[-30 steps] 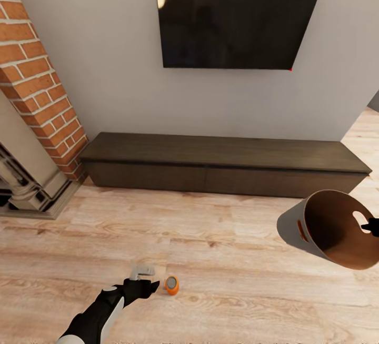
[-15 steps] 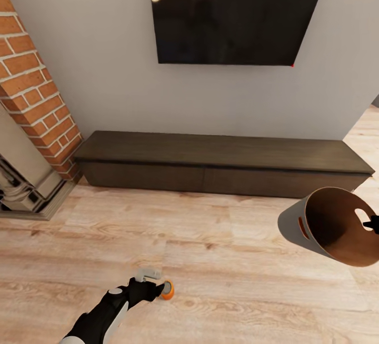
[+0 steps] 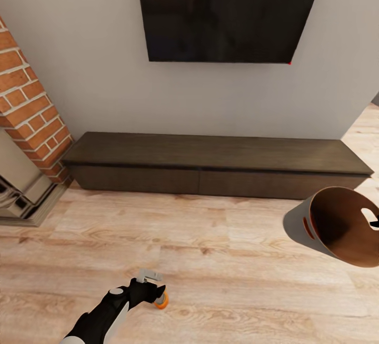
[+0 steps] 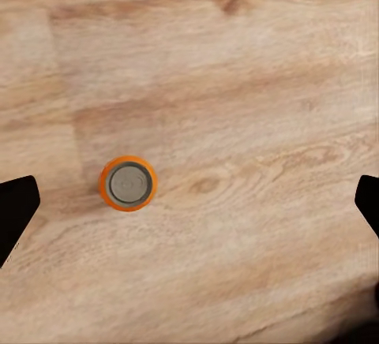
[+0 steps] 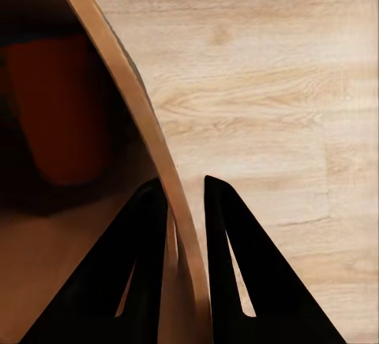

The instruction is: Put the three can of soda from the living room inside the tash can in the kitchen.

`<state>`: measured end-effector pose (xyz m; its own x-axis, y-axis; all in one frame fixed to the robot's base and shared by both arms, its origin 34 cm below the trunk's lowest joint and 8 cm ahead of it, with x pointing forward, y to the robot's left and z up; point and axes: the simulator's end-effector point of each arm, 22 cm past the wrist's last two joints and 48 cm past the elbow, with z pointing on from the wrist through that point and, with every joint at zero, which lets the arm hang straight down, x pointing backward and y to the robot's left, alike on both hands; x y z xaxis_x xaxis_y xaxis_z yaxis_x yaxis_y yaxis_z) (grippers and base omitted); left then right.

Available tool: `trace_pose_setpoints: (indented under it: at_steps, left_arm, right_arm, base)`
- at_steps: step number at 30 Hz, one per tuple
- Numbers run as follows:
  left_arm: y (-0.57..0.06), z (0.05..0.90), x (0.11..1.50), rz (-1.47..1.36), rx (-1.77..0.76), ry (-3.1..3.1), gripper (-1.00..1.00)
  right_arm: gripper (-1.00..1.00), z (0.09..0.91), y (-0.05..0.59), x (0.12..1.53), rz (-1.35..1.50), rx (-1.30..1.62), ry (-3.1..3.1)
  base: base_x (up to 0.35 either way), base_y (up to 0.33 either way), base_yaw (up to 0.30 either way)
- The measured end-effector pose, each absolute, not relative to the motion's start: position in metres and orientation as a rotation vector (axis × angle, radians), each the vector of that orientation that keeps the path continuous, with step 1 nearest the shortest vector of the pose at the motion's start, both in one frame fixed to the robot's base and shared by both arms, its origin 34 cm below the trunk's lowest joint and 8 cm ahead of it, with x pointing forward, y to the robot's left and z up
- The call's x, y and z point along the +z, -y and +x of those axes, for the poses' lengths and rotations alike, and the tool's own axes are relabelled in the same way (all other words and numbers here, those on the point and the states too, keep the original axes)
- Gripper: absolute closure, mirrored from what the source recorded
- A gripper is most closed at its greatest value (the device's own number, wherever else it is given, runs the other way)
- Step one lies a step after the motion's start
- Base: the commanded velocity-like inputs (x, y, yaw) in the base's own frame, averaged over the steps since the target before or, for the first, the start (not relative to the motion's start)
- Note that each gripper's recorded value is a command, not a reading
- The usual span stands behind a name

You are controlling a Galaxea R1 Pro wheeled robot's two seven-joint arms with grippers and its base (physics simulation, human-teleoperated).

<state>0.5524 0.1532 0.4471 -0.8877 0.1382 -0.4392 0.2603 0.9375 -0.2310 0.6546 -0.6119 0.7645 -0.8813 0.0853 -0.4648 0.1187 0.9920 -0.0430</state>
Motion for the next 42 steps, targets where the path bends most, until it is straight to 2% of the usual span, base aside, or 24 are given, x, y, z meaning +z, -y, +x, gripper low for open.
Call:
trace_pose_setpoints:
  at_steps: [16,30,42]
  left_arm:
    - [-0.153,0.552,0.447,0.29,-0.399,-2.663,-1.0]
    - [-0.154,0.558,0.453,0.287,-0.396,-2.647,-1.0]
    - [-0.155,0.563,0.459,0.274,-0.397,-2.636,-1.0]
  right_arm:
    - [1.0,0.656,0.609,0.764,0.144,-0.074,-2.654]
    - [1.0,0.655,0.609,0.769,0.143,-0.077,-2.645]
    - [1.0,0.653,0.61,0.775,0.142,-0.089,-2.635]
  base:
    - [0.008,0.028,-0.011]
    - [0.0,0.002,-0.161]
    - [-0.001,0.222,-0.126]
